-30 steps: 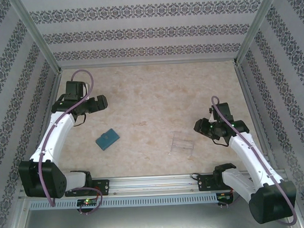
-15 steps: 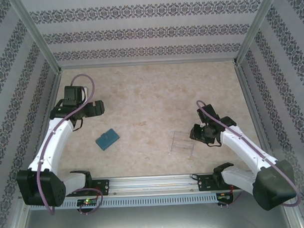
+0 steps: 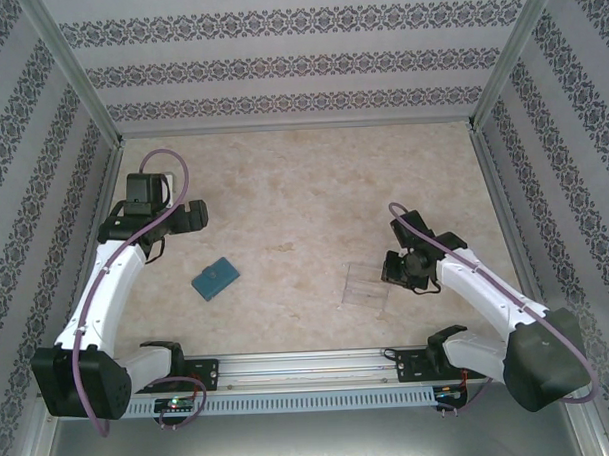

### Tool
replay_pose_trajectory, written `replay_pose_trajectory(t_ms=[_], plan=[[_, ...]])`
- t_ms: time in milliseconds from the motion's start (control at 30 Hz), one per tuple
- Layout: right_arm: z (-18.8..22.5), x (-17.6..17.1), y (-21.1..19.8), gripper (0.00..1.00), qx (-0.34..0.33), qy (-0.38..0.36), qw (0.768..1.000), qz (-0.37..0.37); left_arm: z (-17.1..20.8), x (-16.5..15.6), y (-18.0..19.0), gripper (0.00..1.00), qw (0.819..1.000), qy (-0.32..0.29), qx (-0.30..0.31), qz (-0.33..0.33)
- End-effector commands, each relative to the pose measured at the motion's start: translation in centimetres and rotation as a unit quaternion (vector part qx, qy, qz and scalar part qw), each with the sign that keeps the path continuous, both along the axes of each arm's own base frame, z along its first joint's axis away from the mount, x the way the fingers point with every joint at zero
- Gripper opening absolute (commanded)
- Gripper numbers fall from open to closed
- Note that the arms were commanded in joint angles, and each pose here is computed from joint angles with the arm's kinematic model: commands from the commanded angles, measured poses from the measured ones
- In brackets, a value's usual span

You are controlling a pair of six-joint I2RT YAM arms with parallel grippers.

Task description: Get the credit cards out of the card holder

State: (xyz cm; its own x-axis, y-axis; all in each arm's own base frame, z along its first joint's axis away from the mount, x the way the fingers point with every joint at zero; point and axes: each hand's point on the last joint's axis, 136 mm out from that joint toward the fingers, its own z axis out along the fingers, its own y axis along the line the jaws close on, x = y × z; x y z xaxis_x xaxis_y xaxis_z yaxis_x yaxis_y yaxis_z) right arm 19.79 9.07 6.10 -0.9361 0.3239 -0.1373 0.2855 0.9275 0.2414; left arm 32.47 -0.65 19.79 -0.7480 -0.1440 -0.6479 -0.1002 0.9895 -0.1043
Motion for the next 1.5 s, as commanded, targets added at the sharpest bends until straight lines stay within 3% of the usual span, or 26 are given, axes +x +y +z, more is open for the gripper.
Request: replay_pose_trajectory(t_ms=[0, 367, 800, 1100, 1467], plan=[[-0.4, -0.7, 0.2, 0.22, -0.002, 0.01, 1.0, 0.003, 0.5, 0.1, -0.1, 1.0, 1.0, -0.017, 0.011, -0.007], [-0.9, -1.0, 0.6, 0.14, -0.002, 0.013, 1.0, 0.008, 0.4, 0.2, -0.4, 1.0, 1.0, -0.019, 0.002, -0.012], [2.4, 1.1, 1.6, 0.07, -0.032, -0.022, 0.999, 0.036, 0.9, 0.1, -0.6, 1.0, 0.999, -0.035, 0.0, -0.016], [5.3, 7.4, 5.7, 0.05, -0.062, -0.049, 0.992, 0.093, 1.1, 0.1, -1.0, 0.99, 0.999, -0.036, -0.015, -0.019], [6.4, 18.0, 12.2, 0.05, -0.084, -0.075, 0.983, 0.143, 1.6, 0.0, -1.5, 0.99, 0.997, -0.06, -0.019, -0.037]])
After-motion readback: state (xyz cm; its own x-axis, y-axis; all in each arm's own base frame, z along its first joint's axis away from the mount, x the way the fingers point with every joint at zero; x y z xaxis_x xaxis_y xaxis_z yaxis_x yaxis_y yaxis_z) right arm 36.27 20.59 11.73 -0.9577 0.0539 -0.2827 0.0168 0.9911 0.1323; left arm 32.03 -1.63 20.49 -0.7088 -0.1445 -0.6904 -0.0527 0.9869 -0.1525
